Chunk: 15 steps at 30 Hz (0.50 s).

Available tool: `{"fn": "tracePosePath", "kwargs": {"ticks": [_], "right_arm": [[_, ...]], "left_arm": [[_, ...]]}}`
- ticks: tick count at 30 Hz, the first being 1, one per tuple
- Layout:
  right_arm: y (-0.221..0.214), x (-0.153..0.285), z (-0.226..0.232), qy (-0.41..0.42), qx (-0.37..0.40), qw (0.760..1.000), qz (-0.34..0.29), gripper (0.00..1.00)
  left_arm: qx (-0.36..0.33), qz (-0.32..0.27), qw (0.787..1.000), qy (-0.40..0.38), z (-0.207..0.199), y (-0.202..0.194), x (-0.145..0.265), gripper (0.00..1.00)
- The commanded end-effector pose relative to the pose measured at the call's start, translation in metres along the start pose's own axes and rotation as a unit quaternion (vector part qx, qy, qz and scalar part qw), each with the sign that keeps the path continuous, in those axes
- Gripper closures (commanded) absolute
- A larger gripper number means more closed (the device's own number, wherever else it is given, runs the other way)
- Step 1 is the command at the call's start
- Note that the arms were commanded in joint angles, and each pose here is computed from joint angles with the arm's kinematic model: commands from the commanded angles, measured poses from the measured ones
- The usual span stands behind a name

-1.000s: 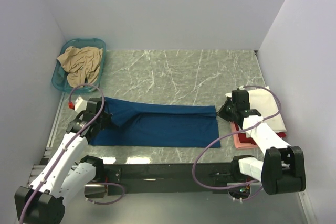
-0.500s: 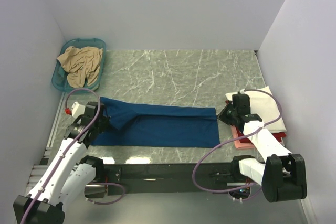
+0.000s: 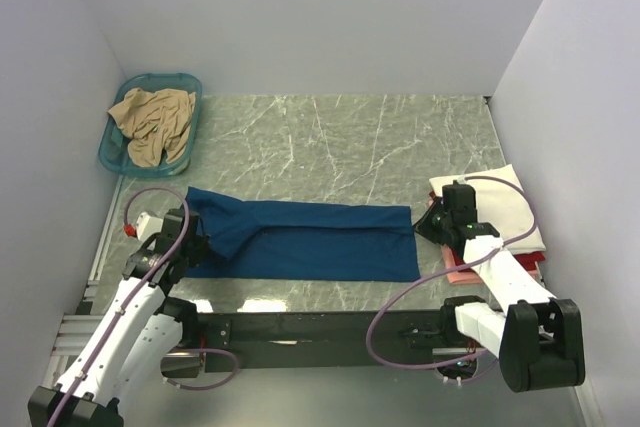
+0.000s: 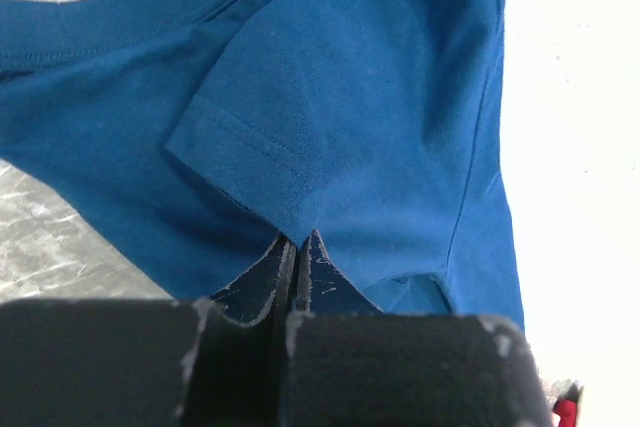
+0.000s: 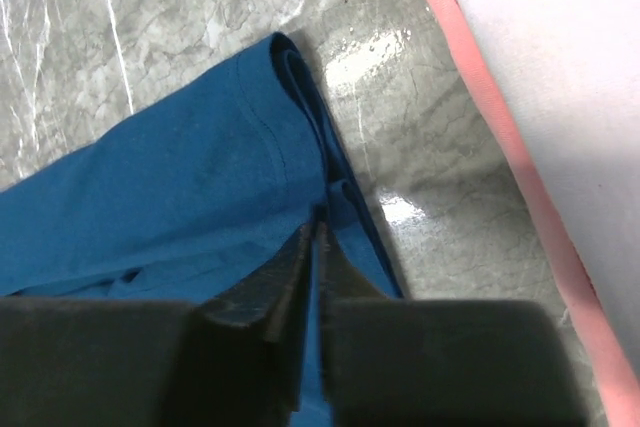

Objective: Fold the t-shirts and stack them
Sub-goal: Fold the tshirt

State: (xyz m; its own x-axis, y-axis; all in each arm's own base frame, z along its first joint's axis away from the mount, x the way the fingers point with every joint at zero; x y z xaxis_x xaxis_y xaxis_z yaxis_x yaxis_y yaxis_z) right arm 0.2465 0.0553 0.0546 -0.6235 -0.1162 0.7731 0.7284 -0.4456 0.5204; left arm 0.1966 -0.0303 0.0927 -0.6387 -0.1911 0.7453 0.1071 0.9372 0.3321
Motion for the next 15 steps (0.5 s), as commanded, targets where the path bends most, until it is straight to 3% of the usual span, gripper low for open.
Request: {"fn": "tracePosePath", "kwargs": {"ticks": [1,2,4,15], "right_arm": [[0.002,0.004,0.004,0.013,0.001,1.000,-0.014,0.82],[0.003,0.005,0.004,0.012,0.000,1.000,-0.016,0.70],[0.006,0.009,0.005,0.014,0.002,1.000,-0.023,0.59],[0.004,0.012,0.016,0.039,0.004,0.999,-0.012,0.55]], "left_arm": [[0.019,0.003,1.000,0.000,0.002,-0.001,0.000,0.99],[0.019,0.005,1.000,0.000,0.002,-0.002,0.000,0.99],[0.019,0.006,1.000,0.001,0.003,-0.002,0.001,0.99],[0.024,0.008,1.000,-0.003,0.004,-0.003,0.002,0.99]]}}
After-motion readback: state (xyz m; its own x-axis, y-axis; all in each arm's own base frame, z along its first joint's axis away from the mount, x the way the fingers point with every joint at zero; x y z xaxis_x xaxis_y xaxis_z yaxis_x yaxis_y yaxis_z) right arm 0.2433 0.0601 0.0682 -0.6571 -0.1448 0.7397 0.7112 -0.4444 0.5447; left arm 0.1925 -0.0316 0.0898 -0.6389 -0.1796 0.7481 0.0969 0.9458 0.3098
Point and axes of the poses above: each gripper's point midway between its finger pads, its own x axis back along the fingers, its own z axis along the line the jaws close on, y = z × x, the point moved 1 cm from there along x, back along the fingers, and after that the axes turned 9 degrees about x, right-handed, at the moved point
